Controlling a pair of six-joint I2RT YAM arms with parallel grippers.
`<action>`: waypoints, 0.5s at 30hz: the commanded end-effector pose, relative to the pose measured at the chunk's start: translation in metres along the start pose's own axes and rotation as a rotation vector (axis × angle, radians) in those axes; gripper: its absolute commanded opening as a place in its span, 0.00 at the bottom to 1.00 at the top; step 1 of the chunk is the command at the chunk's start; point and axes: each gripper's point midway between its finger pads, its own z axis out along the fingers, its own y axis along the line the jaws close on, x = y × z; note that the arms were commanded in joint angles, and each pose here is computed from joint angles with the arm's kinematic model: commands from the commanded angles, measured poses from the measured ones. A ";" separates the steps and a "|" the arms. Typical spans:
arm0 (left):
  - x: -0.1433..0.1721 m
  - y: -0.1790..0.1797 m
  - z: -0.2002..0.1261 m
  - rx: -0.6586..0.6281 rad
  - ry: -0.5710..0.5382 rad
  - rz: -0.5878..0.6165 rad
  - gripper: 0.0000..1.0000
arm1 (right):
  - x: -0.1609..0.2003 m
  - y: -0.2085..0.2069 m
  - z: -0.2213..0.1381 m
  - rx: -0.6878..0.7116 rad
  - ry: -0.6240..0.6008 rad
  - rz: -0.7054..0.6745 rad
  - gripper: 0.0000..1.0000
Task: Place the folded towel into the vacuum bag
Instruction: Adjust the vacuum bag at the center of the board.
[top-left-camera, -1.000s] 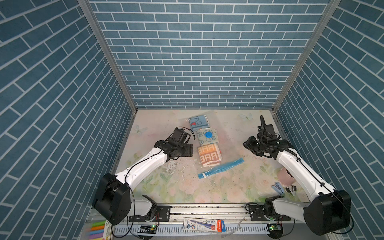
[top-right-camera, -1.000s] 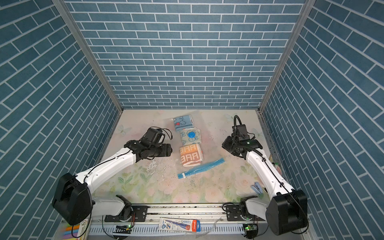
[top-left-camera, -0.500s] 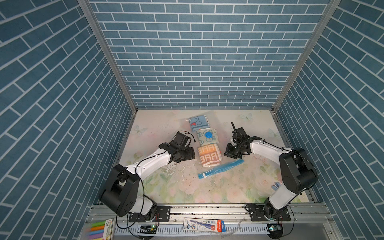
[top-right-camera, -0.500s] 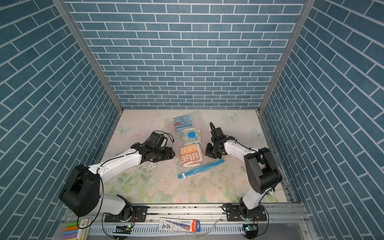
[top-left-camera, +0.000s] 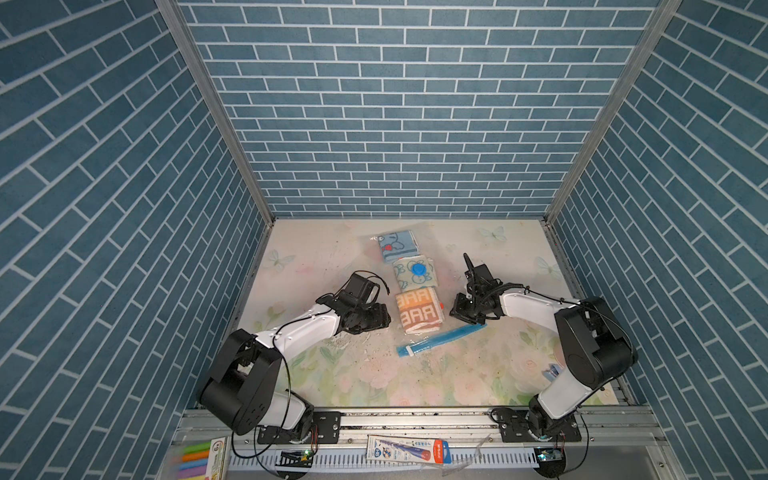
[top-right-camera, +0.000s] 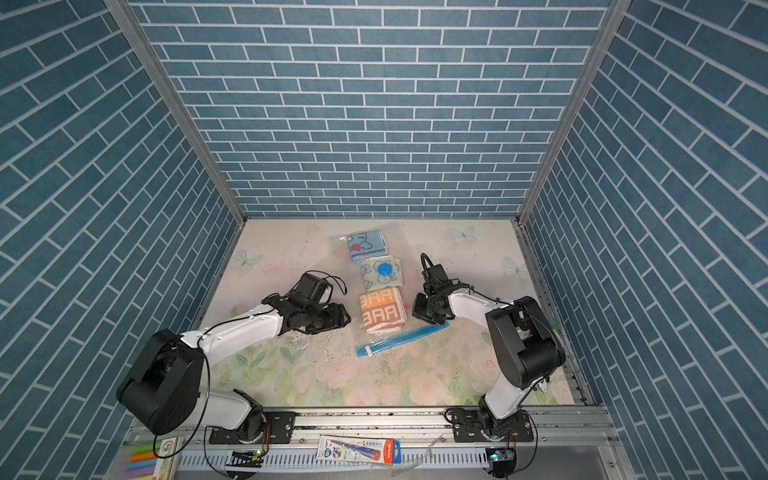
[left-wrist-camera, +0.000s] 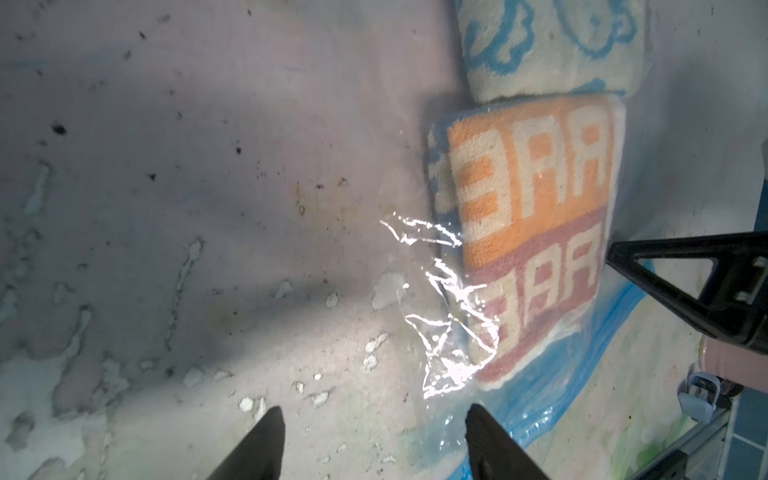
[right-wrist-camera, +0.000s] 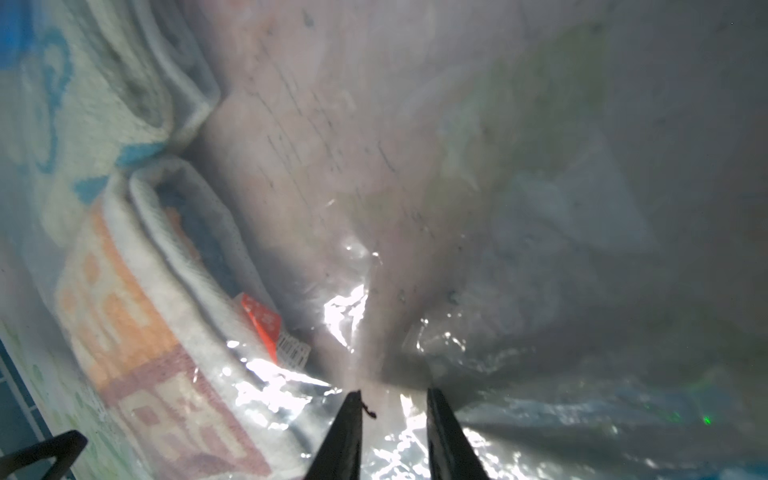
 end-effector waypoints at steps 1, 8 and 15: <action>0.007 -0.009 -0.013 0.060 0.019 0.023 0.71 | -0.009 0.006 -0.024 -0.044 -0.108 0.007 0.37; 0.008 -0.040 -0.052 0.197 0.034 0.039 0.86 | -0.035 0.046 -0.102 -0.195 -0.307 0.024 0.69; 0.008 -0.064 -0.078 0.330 0.037 0.018 1.00 | -0.036 0.080 -0.142 -0.399 -0.364 0.044 0.72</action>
